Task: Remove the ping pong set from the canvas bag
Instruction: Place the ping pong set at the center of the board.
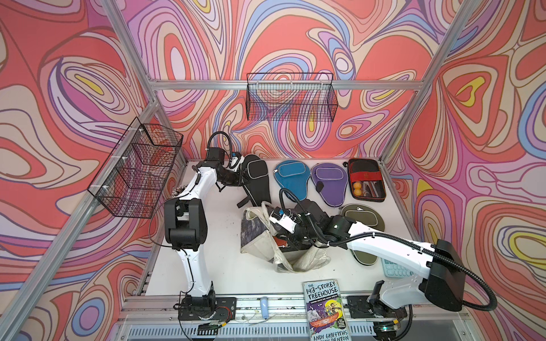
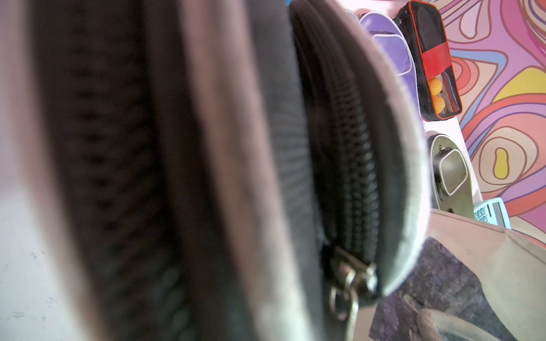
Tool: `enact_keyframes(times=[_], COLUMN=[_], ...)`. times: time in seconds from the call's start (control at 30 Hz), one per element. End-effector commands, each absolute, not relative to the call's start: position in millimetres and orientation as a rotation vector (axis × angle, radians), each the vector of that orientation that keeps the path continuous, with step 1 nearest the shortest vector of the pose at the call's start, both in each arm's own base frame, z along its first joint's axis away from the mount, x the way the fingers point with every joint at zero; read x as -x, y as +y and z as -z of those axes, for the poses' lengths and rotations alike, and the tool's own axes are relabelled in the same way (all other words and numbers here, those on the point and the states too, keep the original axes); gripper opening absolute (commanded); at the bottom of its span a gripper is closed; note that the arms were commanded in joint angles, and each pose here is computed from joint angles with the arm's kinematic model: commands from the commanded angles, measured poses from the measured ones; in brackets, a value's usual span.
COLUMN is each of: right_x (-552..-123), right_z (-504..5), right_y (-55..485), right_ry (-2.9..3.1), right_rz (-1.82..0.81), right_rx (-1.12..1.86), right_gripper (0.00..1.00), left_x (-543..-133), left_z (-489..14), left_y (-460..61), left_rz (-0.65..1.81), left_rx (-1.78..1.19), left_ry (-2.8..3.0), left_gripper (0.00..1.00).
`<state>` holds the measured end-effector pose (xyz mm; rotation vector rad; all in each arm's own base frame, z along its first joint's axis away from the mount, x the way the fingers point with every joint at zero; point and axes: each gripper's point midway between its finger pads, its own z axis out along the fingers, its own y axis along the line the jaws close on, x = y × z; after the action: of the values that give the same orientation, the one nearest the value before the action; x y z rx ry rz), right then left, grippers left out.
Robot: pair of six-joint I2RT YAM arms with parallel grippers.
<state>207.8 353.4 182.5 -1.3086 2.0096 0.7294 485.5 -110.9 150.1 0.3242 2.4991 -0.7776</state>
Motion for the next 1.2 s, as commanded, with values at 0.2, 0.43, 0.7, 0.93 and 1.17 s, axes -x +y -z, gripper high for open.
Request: enact_keyframes(times=[0.2,0.43,0.7,0.93,1.17], right_x=[-205,-205,-208,-208,-209], right_z=[-172,-172,-171,-167,-165], right_y=[352,354,355,356,355], right_ry=[2.052,2.039,2.06,2.062,2.067], right_rz=[-0.723,-0.724,-0.725,-0.724,-0.712], right_rx=[1.33,1.339,1.322,1.324,1.328], right_gripper=[0.0,0.0,0.0,0.0,0.0], left_x=[-485,-484,-489,-495,-504], left_z=[-85,-76,-70,-56,-39], left_y=[-69,-67,-60,-60,-55], left_rz=[0.471,0.454,0.399,0.366,0.316], left_rx=[-0.339,-0.331,-0.306,-0.311,-0.324], left_ry=[2.675,2.704,2.722,2.762,2.815], left_gripper=[0.0,0.0,0.0,0.0,0.0])
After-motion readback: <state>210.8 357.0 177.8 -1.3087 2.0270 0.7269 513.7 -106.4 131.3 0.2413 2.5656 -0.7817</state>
